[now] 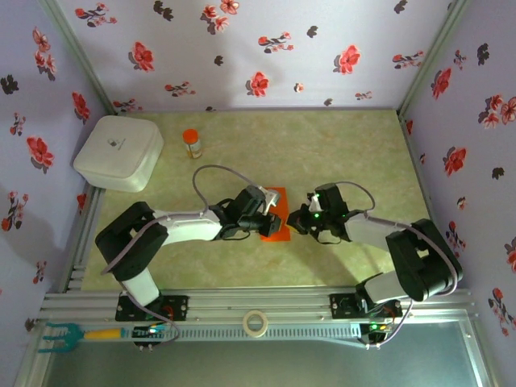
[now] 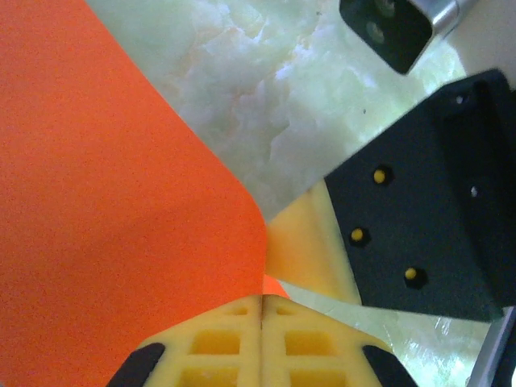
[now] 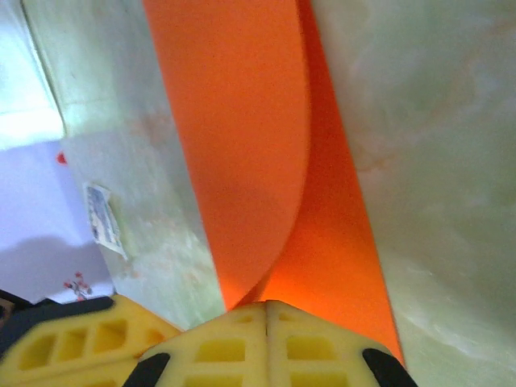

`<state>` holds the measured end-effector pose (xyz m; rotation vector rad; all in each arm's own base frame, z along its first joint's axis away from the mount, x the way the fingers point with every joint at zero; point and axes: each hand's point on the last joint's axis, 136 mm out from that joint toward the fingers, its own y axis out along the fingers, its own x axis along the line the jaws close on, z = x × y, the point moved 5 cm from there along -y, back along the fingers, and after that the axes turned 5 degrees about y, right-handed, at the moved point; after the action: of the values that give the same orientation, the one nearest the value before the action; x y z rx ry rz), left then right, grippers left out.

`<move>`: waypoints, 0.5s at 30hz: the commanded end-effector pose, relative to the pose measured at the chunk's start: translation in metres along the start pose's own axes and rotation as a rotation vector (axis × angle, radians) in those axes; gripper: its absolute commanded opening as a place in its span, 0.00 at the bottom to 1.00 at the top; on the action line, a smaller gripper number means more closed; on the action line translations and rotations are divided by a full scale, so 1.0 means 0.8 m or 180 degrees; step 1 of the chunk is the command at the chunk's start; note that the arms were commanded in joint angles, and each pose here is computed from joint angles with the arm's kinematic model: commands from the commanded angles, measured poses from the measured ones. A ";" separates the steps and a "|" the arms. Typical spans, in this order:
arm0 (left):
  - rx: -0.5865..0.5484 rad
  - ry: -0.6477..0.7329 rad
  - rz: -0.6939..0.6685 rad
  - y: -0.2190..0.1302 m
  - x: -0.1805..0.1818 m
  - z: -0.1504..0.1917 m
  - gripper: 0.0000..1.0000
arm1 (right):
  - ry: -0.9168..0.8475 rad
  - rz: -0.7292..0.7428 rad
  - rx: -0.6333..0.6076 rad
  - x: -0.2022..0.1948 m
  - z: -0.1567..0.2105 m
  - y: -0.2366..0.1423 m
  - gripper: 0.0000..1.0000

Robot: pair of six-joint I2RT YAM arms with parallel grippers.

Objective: Fold a paper plane with a square sheet of paper (pick it up from the middle)
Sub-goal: Fold the triangle a second time at the center of the table.

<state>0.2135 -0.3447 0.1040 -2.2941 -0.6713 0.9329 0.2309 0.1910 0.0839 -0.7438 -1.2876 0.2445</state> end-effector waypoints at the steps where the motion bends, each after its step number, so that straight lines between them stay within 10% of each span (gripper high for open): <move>1: 0.0051 0.0102 0.0017 -0.004 0.000 -0.003 0.04 | 0.0059 -0.0183 0.0000 0.007 -0.002 0.007 0.05; 15: 0.0219 0.0153 0.0006 0.007 0.008 0.004 0.15 | 0.0109 -0.0166 -0.0002 0.001 -0.004 0.012 0.05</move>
<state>0.2131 -0.3414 0.0971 -2.2603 -0.6416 0.8981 0.2391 0.1958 0.0813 -0.7258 -1.2818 0.1850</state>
